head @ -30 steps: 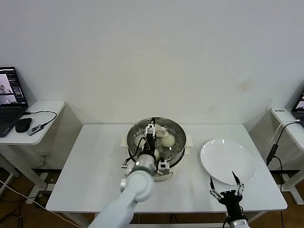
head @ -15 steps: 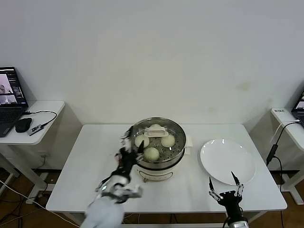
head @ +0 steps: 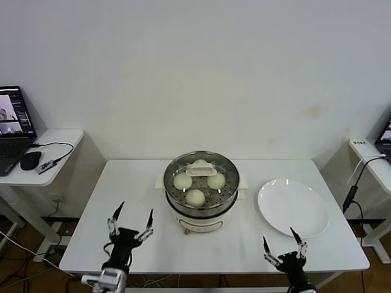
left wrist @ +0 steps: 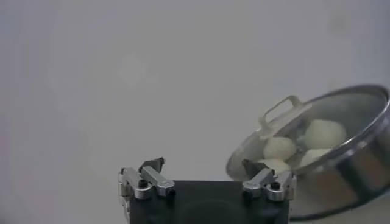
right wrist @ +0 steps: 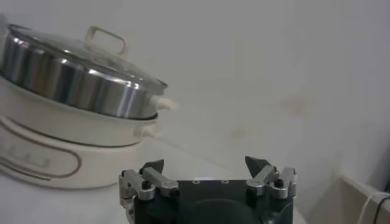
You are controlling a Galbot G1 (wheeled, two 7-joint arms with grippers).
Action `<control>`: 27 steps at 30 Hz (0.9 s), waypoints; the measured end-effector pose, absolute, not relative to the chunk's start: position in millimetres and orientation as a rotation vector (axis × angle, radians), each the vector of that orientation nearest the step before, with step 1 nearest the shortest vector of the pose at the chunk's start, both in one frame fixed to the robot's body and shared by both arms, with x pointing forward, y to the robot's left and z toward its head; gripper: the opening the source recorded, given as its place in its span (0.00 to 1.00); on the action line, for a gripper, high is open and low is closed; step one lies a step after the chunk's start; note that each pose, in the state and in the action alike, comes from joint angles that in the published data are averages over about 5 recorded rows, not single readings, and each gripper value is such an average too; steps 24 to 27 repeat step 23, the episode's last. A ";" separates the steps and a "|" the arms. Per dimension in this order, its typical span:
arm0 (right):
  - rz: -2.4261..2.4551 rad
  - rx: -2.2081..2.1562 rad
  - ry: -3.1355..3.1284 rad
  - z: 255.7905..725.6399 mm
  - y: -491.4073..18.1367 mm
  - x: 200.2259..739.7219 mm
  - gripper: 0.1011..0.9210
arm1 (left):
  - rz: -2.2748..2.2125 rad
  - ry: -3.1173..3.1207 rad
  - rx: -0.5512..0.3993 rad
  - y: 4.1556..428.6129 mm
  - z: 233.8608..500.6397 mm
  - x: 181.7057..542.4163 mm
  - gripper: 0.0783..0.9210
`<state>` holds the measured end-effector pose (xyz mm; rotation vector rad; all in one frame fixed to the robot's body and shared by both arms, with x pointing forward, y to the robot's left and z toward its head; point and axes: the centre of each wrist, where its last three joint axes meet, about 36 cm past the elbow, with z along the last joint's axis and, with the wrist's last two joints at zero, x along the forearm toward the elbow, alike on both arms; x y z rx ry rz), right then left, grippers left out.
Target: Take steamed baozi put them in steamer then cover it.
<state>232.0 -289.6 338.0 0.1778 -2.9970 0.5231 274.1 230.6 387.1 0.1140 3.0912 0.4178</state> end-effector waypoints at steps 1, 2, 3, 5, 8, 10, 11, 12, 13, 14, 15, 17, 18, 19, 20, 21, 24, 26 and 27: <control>0.509 0.189 -2.991 338.5 -291.1 229.8 0.88 | 0.375 3.106 0.094 231.8 384.0 270.2 0.88; 0.495 0.199 -2.984 339.2 -292.7 227.5 0.88 | 0.338 3.120 0.074 233.2 380.9 266.3 0.88; 0.479 0.208 -2.977 339.9 -294.5 225.1 0.88 | 0.308 3.133 0.056 234.7 377.9 262.5 0.88; 0.446 0.225 -2.965 341.4 -297.4 220.6 0.88 | 0.257 3.159 0.027 237.3 372.0 254.8 0.88; 0.392 0.245 -2.957 343.0 -299.4 215.9 0.88 | 0.197 3.196 -0.001 239.0 364.0 243.6 0.88; 0.356 0.256 -2.954 344.0 -299.0 213.9 0.88 | 0.165 3.216 -0.009 238.4 359.4 236.2 0.88; 0.340 0.261 -2.953 344.5 -298.4 213.0 0.88 | 0.153 3.224 -0.012 238.0 357.5 232.6 0.88; 0.325 0.267 -2.950 344.9 -297.8 212.1 0.88 | 0.144 3.231 -0.014 237.8 355.9 229.4 0.88; 0.311 0.272 -2.947 345.2 -297.3 211.1 0.88 | 0.137 3.238 -0.017 237.7 354.5 226.6 0.88; 0.299 0.276 -2.945 345.4 -296.8 210.2 0.88 | 0.133 3.243 -0.020 237.9 353.2 224.0 0.88; 0.288 0.279 -2.942 345.6 -296.3 209.4 0.88 | 0.130 3.248 -0.024 238.4 352.1 221.8 0.88; 0.269 0.280 -2.937 346.3 -295.6 208.1 0.88 | 0.131 3.257 -0.029 239.4 350.0 217.6 0.88; 0.261 0.279 -2.935 346.7 -295.3 207.7 0.88 | 0.132 3.261 -0.029 239.9 348.9 215.6 0.88; 0.253 0.277 -2.933 346.9 -295.0 207.5 0.88 | 0.135 3.265 -0.028 240.4 347.9 213.7 0.88; 0.245 0.276 -2.930 347.1 -294.8 207.3 0.88 | 0.137 3.268 -0.025 240.7 347.1 211.9 0.88; 0.237 0.276 -2.928 347.1 -294.5 207.2 0.88 | 0.138 3.271 -0.020 240.9 346.2 210.2 0.88; 0.230 0.275 -2.926 347.0 -294.2 207.2 0.88 | 0.139 3.273 -0.015 241.1 345.4 208.5 0.88; 0.230 0.275 -2.926 347.0 -294.2 207.2 0.88 | 0.139 3.273 -0.015 241.1 345.4 208.5 0.88; 0.230 0.275 -2.926 347.0 -294.2 207.2 0.88 | 0.139 3.273 -0.015 241.1 345.4 208.5 0.88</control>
